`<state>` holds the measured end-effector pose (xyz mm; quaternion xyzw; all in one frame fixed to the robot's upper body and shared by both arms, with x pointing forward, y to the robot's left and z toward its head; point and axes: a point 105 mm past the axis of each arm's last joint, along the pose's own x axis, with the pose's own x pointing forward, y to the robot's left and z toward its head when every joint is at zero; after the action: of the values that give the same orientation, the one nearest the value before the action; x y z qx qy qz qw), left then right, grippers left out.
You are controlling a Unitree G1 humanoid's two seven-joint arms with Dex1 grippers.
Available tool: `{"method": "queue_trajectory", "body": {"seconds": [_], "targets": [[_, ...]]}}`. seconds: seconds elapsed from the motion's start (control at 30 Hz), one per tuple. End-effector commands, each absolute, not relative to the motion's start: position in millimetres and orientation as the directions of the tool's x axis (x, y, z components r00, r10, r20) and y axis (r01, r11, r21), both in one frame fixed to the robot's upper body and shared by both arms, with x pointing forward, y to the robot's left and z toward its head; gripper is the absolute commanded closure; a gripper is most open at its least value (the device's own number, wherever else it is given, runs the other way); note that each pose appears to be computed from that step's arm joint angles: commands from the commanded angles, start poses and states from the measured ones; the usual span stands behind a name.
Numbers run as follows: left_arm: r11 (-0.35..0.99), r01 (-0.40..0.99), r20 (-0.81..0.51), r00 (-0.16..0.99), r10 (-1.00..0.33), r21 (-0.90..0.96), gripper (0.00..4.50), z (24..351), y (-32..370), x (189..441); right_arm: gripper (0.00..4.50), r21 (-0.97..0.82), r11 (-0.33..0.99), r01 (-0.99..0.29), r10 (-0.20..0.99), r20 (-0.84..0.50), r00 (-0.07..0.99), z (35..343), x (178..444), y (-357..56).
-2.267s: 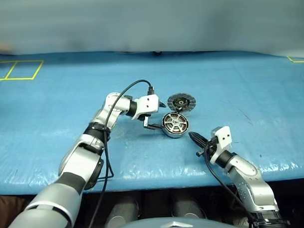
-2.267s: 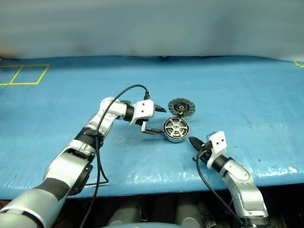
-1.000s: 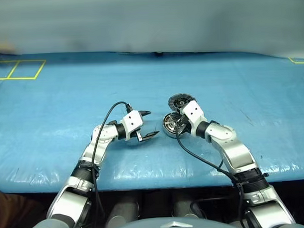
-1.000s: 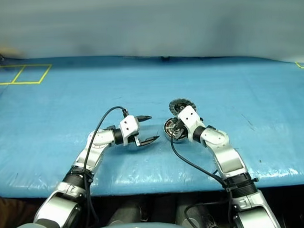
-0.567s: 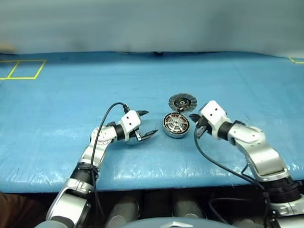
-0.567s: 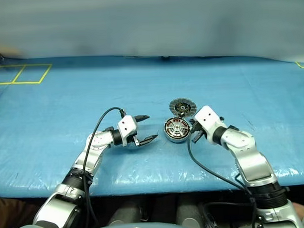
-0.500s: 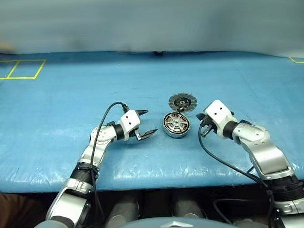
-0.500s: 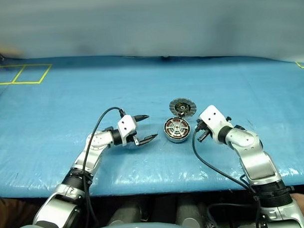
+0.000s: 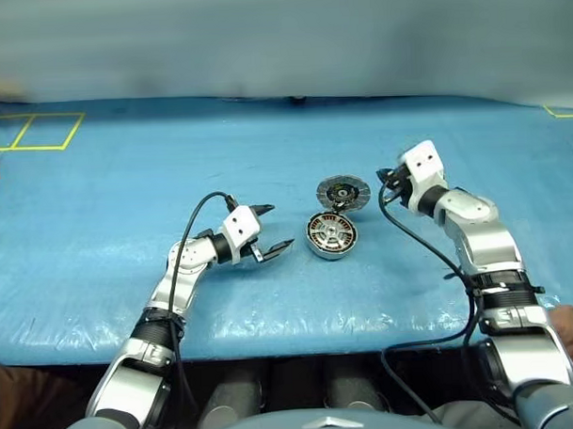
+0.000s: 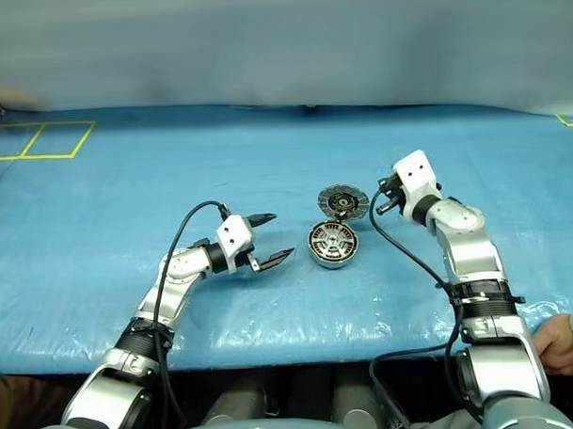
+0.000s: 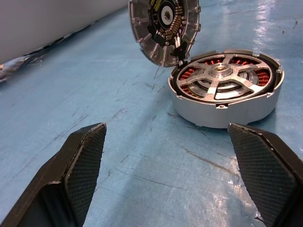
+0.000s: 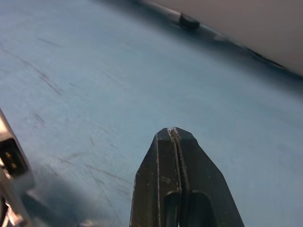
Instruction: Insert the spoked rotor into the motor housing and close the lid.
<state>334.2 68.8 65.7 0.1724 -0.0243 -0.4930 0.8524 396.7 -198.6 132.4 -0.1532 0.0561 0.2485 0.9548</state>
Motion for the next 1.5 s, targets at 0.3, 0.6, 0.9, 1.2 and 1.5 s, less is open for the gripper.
{"method": "queue_trajectory", "body": {"seconds": [0.3,0.6,0.9,1.2,1.5], "targets": [[0.465,0.833,-0.101,0.512,-0.853,0.299,0.14,78,75,330,4.50,-0.260,0.566,-0.783,0.747,-0.240,0.620,134,360,-143],[0.465,0.837,-0.110,0.511,-0.852,0.290,0.14,77,76,330,4.50,-0.237,0.575,-0.783,0.752,-0.225,0.620,119,330,-129],[0.462,0.841,-0.123,0.509,-0.852,0.282,0.14,74,78,329,4.50,-0.202,0.596,-0.777,0.725,-0.278,0.630,91,313,-124],[0.461,0.847,-0.140,0.507,-0.851,0.265,0.14,70,83,325,4.50,-0.207,0.608,-0.766,0.687,-0.347,0.639,66,306,-126],[0.462,0.854,-0.143,0.502,-0.853,0.240,0.14,64,83,320,4.50,-0.170,0.644,-0.746,0.688,-0.299,0.662,63,300,-123]]}}
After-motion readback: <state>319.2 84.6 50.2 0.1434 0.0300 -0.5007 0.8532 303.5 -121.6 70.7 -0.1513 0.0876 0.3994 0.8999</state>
